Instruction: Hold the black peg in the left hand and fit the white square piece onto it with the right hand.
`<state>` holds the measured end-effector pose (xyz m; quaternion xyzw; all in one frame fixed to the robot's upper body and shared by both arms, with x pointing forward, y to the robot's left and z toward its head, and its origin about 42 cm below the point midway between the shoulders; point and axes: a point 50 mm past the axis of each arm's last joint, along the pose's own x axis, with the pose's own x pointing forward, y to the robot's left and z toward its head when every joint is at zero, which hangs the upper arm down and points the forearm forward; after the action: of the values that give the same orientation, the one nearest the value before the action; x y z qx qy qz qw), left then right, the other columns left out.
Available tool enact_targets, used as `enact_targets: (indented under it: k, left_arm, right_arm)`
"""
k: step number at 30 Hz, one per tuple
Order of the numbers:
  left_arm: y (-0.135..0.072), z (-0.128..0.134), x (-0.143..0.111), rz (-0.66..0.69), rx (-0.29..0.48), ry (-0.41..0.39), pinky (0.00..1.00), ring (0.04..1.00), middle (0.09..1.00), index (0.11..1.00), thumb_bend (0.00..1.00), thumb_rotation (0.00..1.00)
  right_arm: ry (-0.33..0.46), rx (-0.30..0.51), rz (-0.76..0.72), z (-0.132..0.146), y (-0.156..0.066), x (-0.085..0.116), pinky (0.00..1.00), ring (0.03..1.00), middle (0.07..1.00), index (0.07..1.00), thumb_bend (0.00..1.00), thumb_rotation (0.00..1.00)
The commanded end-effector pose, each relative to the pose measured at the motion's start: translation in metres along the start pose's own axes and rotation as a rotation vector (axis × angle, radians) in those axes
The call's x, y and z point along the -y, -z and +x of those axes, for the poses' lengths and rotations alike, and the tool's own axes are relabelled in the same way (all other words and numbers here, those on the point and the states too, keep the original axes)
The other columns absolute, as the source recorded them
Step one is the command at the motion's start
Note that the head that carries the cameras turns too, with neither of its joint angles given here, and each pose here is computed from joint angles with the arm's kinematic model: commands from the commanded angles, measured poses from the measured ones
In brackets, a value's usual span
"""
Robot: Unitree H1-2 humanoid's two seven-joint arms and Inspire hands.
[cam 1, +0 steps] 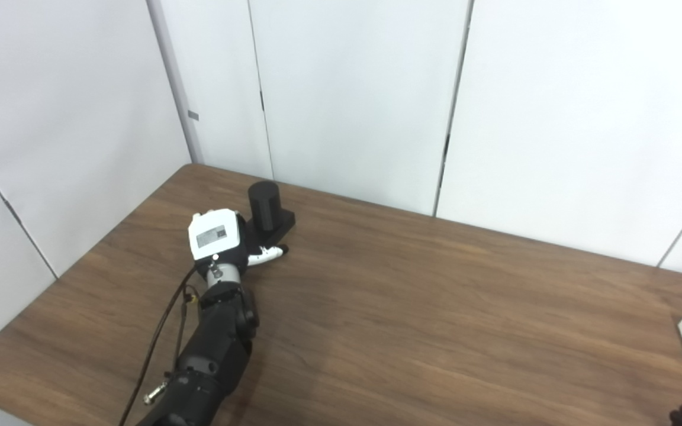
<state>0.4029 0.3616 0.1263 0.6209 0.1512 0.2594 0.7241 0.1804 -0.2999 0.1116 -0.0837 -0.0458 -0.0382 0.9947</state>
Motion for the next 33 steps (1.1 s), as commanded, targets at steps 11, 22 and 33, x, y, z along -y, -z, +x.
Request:
enact_targets:
  k: [11, 22, 33]
  left_arm:
    - [0.001, 0.010, -0.021, 0.000, 0.046, -0.174, 1.00, 0.830, 0.741, 0.481, 0.52, 0.06]
    - [0.001, -0.031, -0.041, -0.136, 0.147, -0.172, 1.00, 0.848, 0.766, 0.485, 0.52, 0.06]
    - [-0.006, -0.127, -0.071, -0.383, 0.358, -0.154, 1.00, 0.874, 0.778, 0.489, 0.51, 0.06]
  right_arm:
    - [0.018, 0.044, -0.037, 0.003, -0.004, 0.005, 0.89, 0.862, 0.831, 0.810, 0.79, 0.98]
    - [0.026, 0.022, -0.035, 0.004, -0.003, -0.001, 0.96, 0.887, 0.835, 0.804, 0.82, 0.97]
    - [0.015, 0.022, -0.026, 0.006, -0.010, -0.015, 1.00, 0.904, 0.864, 0.848, 0.66, 1.00]
